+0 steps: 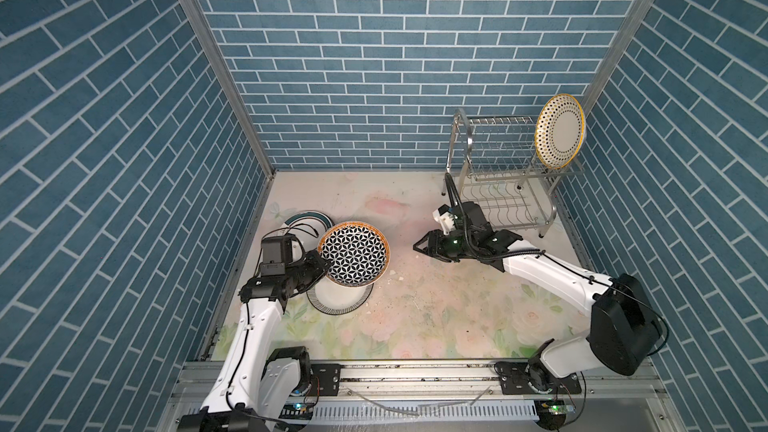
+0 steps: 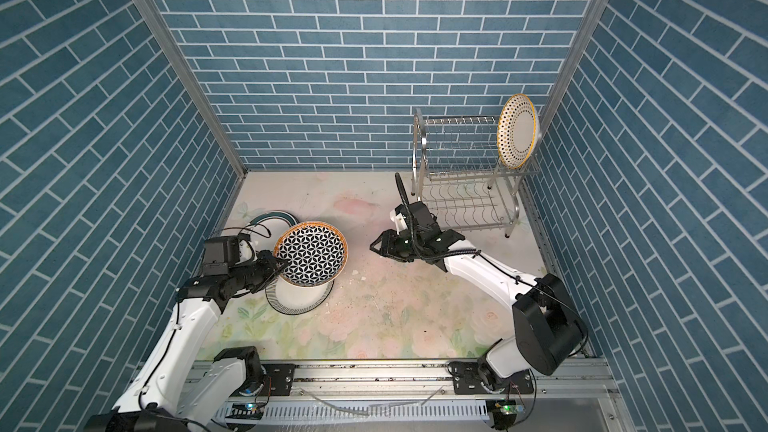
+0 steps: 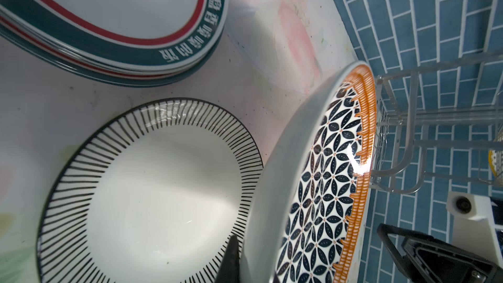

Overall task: Unload the plates from the dish rack
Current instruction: Place the plate on the plate.

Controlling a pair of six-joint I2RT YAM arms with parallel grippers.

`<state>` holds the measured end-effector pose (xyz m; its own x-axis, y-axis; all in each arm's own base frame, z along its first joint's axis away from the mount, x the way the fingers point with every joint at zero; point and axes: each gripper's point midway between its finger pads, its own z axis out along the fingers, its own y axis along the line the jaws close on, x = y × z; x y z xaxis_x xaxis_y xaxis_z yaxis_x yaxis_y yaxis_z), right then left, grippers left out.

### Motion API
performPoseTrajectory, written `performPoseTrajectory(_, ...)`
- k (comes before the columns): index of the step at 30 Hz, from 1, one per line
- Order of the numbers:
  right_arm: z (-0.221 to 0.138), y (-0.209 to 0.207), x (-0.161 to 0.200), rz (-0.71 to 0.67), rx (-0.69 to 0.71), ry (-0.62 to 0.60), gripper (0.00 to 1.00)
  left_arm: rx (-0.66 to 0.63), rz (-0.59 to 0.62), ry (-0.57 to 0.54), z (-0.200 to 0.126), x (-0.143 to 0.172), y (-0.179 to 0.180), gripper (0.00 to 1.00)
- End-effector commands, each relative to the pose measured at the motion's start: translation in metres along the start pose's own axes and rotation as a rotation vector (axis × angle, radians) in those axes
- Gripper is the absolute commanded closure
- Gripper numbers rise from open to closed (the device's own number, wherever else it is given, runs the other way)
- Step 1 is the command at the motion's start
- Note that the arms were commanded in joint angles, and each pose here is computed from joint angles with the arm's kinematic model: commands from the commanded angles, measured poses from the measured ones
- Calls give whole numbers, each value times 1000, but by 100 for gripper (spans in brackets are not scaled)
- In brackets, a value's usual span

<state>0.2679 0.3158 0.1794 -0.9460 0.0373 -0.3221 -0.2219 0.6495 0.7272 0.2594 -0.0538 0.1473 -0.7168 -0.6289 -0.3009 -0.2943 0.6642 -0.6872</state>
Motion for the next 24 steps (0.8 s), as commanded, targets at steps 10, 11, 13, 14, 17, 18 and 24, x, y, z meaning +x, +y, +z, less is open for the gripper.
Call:
performPoseTrajectory(10, -47, 1, -15, -107, 67, -56, 54, 75, -64, -68, -13, 1, 6, 100)
performPoseTrajectory(11, -48, 0, -14, -107, 66, -58, 54, 72, -66, -71, -14, 2, 7, 100)
performPoseTrajectory(13, -49, -2, -11, -104, 66, -57, 53, 58, -73, -65, -13, 6, 12, 100)
performPoseTrajectory(14, -50, -4, -10, -102, 67, -55, 53, 50, -77, -63, -13, 8, 15, 100)
performPoseTrajectory(17, -49, -7, -7, -99, 60, -52, 53, 30, -91, -58, -10, 13, 23, 100)
performPoseTrajectory(18, -48, -7, -6, -98, 57, -49, 53, 24, -96, -53, -8, 14, 25, 100)
performPoseTrajectory(24, -47, -7, -3, -100, 38, -42, 53, 2, -116, -46, -1, 19, 37, 100)
